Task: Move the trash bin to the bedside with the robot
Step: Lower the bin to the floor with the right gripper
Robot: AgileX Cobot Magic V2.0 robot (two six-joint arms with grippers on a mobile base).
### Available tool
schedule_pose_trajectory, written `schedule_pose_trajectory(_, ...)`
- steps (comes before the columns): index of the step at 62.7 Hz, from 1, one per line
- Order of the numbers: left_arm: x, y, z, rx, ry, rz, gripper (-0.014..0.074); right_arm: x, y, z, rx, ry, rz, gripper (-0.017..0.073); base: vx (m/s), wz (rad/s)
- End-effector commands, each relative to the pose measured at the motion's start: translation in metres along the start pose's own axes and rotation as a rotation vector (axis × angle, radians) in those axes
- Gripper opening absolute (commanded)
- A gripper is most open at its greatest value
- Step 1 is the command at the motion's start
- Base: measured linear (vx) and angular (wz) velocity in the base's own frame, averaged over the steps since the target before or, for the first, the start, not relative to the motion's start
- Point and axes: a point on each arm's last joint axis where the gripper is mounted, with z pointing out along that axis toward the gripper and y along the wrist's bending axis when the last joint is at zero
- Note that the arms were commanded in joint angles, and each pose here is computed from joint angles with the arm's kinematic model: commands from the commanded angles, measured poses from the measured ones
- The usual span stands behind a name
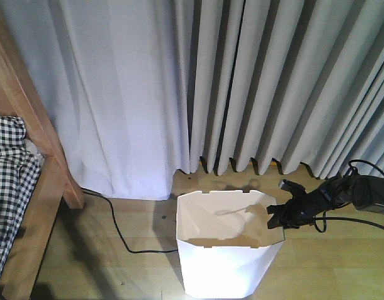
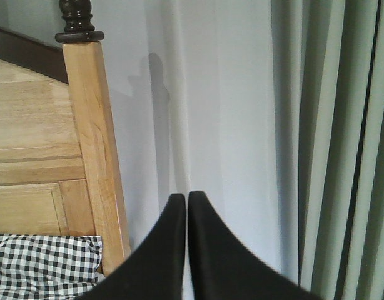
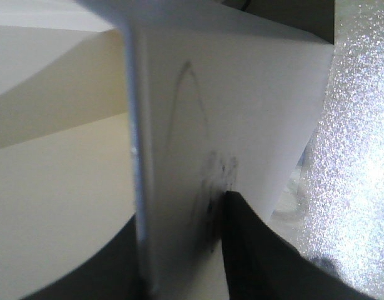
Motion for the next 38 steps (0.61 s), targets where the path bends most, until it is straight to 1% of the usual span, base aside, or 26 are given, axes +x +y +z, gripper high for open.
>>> schedule_pose_trajectory(1,-0.0032,0.0,-0.0003,0.0,-0.07,-0.023,-0.0006,0.0056,0.008,0.0013,-0.122,0.064,0.044,0.0179,0.0,0.0)
schedule_pose_trajectory(6,-0.0032,0.0,-0.0003,0.0,-0.07,-0.023,-0.0006,0.0057,0.0079,0.0013,-0.12,0.065,0.05,0.0244,0.0,0.0)
schedule_pose_trajectory(13,-0.0032,0.0,-0.0003,0.0,-0.07,-0.023,-0.0006,0.0043,0.0085,-0.0003,-0.119,0.062,0.047,0.036,0.0,0.0)
schedule_pose_trajectory(22,-0.0032,0.0,-0.0003,0.0,-0.07,-0.023,-0.0006,0.0008,0.0075,-0.0045,-0.093,0.069,0.01,0.0484,0.0,0.0)
schedule_pose_trajectory(26,-0.0032,0.0,-0.0003,0.0,-0.07,-0.023,-0.0006,-0.0005,0.0063,-0.0053,-0.078,0.067,-0.002,0.0509,0.0,0.0)
schedule_pose_trajectory(30,-0.0032,0.0,-0.0003,0.0,-0.07,-0.023,-0.0006,-0.0005,0.0063,-0.0053,-0.079,0.068,-0.002,0.0512,0.0,0.0)
schedule_pose_trajectory(36,-0.0032,0.0,-0.0003,0.0,-0.07,-0.023,-0.0006,-0.0007,0.0067,-0.0053,-0.083,0.065,0.001,0.051,0.0,0.0)
schedule_pose_trajectory(38,-0.0032,0.0,-0.0003,0.0,-0.07,-0.023,-0.0006,-0.0013,0.0073,-0.0053,-0.089,0.059,0.013,0.0509,0.0,0.0)
